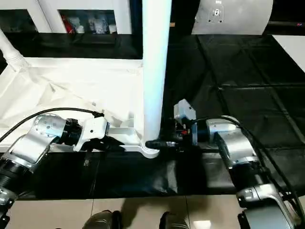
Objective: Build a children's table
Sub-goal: Rotate leg to tighten
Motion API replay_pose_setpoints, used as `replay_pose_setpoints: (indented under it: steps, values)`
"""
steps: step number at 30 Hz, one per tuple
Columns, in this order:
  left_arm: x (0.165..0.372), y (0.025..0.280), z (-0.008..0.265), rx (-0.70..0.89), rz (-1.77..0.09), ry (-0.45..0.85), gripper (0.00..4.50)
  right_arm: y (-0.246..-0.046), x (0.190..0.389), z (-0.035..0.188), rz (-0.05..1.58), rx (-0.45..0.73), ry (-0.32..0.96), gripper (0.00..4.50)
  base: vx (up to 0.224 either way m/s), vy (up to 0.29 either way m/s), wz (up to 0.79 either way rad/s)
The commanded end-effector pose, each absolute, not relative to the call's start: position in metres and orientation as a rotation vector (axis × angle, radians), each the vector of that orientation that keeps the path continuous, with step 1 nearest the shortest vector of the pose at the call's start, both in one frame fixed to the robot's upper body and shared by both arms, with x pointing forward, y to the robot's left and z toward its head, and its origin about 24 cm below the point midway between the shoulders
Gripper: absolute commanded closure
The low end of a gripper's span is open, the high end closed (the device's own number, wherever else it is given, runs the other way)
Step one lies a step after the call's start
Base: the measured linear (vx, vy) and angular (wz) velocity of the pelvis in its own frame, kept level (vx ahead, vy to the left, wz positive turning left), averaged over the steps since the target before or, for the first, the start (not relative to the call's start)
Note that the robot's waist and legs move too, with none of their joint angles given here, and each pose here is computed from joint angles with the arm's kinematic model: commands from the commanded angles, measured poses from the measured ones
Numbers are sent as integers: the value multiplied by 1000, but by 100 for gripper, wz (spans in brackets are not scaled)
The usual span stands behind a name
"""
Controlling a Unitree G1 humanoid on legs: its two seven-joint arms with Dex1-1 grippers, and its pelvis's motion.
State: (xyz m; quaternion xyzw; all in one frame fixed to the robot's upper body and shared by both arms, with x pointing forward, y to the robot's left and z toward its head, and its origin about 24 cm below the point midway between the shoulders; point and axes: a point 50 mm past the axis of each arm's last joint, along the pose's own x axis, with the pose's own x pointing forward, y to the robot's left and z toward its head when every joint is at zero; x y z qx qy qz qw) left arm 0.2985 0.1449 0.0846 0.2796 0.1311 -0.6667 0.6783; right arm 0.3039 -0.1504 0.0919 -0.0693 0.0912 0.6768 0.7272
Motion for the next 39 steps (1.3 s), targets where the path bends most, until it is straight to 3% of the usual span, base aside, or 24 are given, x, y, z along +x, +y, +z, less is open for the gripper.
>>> replay_pose_setpoints:
  steps: [1, 12, 17, 23, 26, 29, 34, 39]
  values:
    - [295, 136, 85, 668, -1576, 287, 450, -151, 304, 93, 1510, -164, 206, 166, 0, 0, 0]
    - [298, 138, 85, 673, -1556, 288, 450, -150, 303, 93, 1536, -145, 216, 245, 0, 0, 0]
    - [305, 139, 86, 645, -1464, 307, 450, -147, 298, 90, 1534, -124, 215, 253, 0, 0, 0]
    - [328, 130, 97, 503, -1212, 267, 450, -128, 305, 74, 1238, -1, 225, 254, 0, 0, 0]
    - [333, 126, 99, 473, -1159, 267, 450, -121, 307, 70, 1160, 12, 219, 254, 0, 0, 0]
    - [347, 112, 102, 437, -1018, 274, 450, -101, 318, 62, 900, 33, 224, 254, 0, 0, 0]
    - [362, 90, 112, 388, -861, 250, 450, -82, 333, 61, 649, 67, 240, 255, 0, 0, 0]
    - [368, 77, 117, 376, -780, 230, 450, -75, 341, 61, 496, 81, 251, 255, 0, 0, 0]
